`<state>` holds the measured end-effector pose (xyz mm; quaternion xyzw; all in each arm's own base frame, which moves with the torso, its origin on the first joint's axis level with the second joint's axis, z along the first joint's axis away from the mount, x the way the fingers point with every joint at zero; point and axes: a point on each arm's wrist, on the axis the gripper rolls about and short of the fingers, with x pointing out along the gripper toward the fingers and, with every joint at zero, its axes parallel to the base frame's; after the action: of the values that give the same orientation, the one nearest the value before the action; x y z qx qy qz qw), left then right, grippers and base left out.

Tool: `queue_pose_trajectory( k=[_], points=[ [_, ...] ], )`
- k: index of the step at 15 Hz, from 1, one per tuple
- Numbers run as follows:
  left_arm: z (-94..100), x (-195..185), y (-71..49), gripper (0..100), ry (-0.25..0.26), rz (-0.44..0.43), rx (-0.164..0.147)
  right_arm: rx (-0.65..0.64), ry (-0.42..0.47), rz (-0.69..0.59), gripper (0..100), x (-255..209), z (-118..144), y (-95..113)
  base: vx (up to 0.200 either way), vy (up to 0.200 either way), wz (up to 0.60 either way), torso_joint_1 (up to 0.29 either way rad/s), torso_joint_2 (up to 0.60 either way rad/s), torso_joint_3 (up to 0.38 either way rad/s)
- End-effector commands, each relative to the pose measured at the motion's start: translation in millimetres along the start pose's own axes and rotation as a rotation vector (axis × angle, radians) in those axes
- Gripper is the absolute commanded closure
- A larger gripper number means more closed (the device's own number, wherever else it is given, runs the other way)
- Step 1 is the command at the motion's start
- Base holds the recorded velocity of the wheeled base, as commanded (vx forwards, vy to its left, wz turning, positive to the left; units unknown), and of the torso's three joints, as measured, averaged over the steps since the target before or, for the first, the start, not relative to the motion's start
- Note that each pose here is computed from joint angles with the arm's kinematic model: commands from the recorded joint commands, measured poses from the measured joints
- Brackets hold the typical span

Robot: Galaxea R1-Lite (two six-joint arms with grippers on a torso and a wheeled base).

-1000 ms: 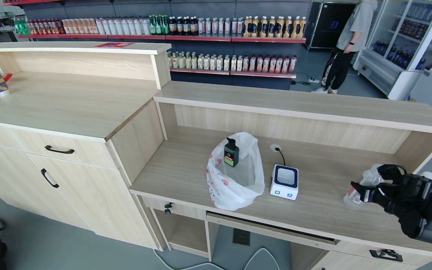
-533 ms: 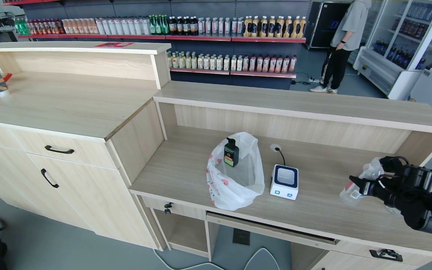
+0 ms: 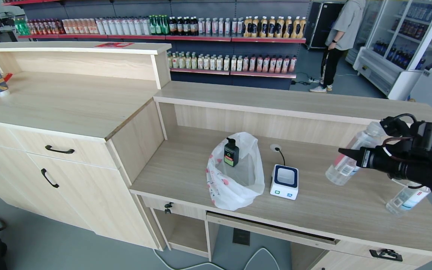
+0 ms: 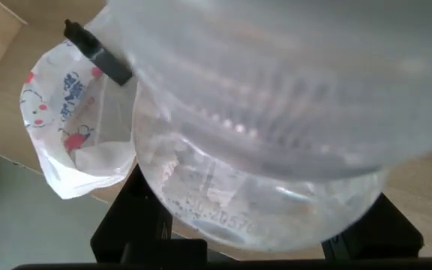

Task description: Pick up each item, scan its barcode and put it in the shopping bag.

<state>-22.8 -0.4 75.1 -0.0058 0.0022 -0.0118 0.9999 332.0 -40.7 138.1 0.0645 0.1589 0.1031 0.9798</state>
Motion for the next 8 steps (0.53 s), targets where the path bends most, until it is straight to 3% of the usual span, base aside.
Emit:
queue_pose_trajectory(
  k=[1,5,8],
  points=[
    [-0.1,0.1,0.0,0,0.002,0.001,-0.001,-0.032,-0.073,0.1,100,-48.8,36.3,50.7,0.0,0.0,0.0,0.0,0.0,0.0],
    [0.1,0.1,0.0,0,0.0,0.001,-0.001,0.042,-0.028,0.178,100,-97.0,48.9,88.4,0.0,0.0,0.0,0.0,0.0,0.0],
    [0.1,0.1,0.0,0,0.0,-0.001,-0.001,0.08,0.009,0.145,100,-127.3,52.2,106.1,0.0,0.0,0.0,0.0,0.0,0.0]
  ],
)
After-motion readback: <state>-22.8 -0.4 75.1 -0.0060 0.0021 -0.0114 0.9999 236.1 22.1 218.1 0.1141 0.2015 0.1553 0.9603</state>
